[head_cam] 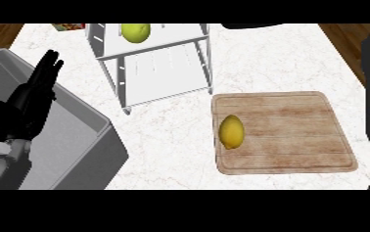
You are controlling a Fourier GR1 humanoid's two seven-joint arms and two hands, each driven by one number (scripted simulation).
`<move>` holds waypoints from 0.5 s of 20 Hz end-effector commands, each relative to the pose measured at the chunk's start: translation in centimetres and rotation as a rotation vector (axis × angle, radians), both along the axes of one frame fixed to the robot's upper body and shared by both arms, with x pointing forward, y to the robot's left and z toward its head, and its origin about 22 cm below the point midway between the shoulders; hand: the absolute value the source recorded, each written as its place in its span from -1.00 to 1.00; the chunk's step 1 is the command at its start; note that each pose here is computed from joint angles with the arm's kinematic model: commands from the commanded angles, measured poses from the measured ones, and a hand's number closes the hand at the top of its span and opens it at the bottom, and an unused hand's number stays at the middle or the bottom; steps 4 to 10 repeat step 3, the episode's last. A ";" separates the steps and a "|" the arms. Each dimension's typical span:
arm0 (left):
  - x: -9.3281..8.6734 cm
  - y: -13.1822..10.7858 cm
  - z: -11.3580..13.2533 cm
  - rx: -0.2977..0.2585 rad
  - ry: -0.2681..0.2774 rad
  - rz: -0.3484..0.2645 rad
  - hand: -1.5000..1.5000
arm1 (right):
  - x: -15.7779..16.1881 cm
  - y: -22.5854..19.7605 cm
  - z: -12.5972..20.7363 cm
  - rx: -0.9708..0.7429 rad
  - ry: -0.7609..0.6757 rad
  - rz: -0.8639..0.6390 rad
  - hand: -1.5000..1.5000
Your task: Pick the pear from the cutting board and place it in the tiered basket
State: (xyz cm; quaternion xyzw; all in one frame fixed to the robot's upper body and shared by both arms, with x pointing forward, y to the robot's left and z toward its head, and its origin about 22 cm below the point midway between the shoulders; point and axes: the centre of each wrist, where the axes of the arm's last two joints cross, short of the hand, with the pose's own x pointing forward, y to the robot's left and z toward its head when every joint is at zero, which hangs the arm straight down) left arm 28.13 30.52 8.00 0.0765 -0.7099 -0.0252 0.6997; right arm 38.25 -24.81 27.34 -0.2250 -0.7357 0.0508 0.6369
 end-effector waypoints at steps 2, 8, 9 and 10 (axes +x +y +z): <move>-2.6 -3.1 -5.0 -0.132 0.200 -0.091 0.00 | -3.5 -5.5 0.2 -0.020 -0.005 0.014 -1.00; -1.9 -2.8 -4.1 -0.120 0.195 -0.082 0.00 | -4.5 -6.8 0.9 -0.019 -0.022 0.023 -1.00; -1.9 -2.8 -4.1 -0.120 0.195 -0.082 0.00 | -4.5 -6.8 0.9 -0.019 -0.022 0.023 -1.00; -1.9 -2.8 -4.1 -0.120 0.195 -0.082 0.00 | -4.5 -6.8 0.9 -0.019 -0.022 0.023 -1.00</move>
